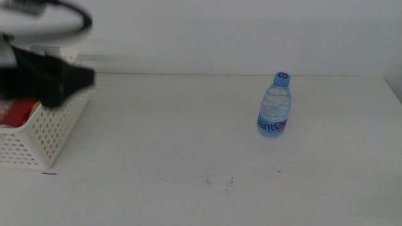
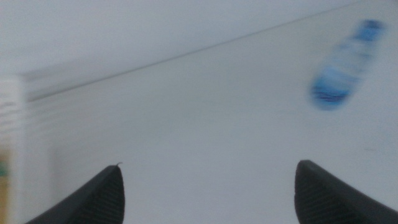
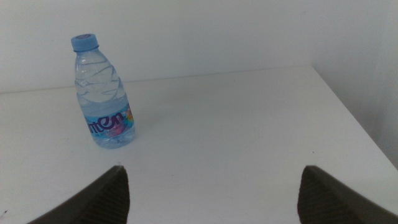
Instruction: Use arms to grab the bottles and put them into the dustbin to the left of the table.
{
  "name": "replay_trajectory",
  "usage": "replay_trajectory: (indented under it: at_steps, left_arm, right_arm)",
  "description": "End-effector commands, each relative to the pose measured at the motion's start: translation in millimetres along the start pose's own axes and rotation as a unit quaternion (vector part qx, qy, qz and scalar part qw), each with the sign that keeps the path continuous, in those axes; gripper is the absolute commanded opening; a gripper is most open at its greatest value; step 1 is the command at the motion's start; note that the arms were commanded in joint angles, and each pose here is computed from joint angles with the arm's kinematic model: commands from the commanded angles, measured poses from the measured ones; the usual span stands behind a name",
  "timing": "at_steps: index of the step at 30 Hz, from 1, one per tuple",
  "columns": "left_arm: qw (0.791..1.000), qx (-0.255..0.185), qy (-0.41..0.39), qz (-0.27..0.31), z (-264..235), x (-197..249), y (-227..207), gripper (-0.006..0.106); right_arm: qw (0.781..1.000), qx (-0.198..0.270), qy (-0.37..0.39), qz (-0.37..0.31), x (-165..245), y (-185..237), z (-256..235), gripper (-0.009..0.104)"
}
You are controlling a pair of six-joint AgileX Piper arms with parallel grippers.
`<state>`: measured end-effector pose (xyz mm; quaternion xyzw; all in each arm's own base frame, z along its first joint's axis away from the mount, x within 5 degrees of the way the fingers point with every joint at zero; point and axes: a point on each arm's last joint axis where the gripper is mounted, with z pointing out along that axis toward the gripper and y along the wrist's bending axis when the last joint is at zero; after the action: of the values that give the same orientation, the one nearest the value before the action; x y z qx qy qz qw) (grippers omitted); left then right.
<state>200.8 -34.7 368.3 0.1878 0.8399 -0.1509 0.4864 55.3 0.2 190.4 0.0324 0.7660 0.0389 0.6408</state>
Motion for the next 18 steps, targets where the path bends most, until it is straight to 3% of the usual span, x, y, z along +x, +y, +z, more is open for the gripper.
replay_trajectory:
  at_steps: [1,11,13,18]
  left_arm:
    - [0.999,0.021,-0.037,-0.01,-12.8,10.7,-19.3,0.094]
    - [0.994,0.06,-0.093,0.001,-52.4,38.6,-54.7,0.094]
    - [0.995,0.057,-0.077,0.007,-52.7,41.7,-54.8,0.094]
    - [0.998,0.027,0.009,-0.051,-49.8,56.5,-52.6,0.094]
  right_arm:
    - [1.0,0.001,-0.005,-0.01,0.2,-0.3,0.0,0.091]
    - [1.0,0.001,-0.005,-0.01,0.2,-0.3,0.0,0.091]
    - [1.0,0.001,-0.005,-0.01,0.2,-0.3,0.0,0.091]
    - [1.0,0.001,-0.005,-0.01,0.2,-0.3,0.0,0.091]
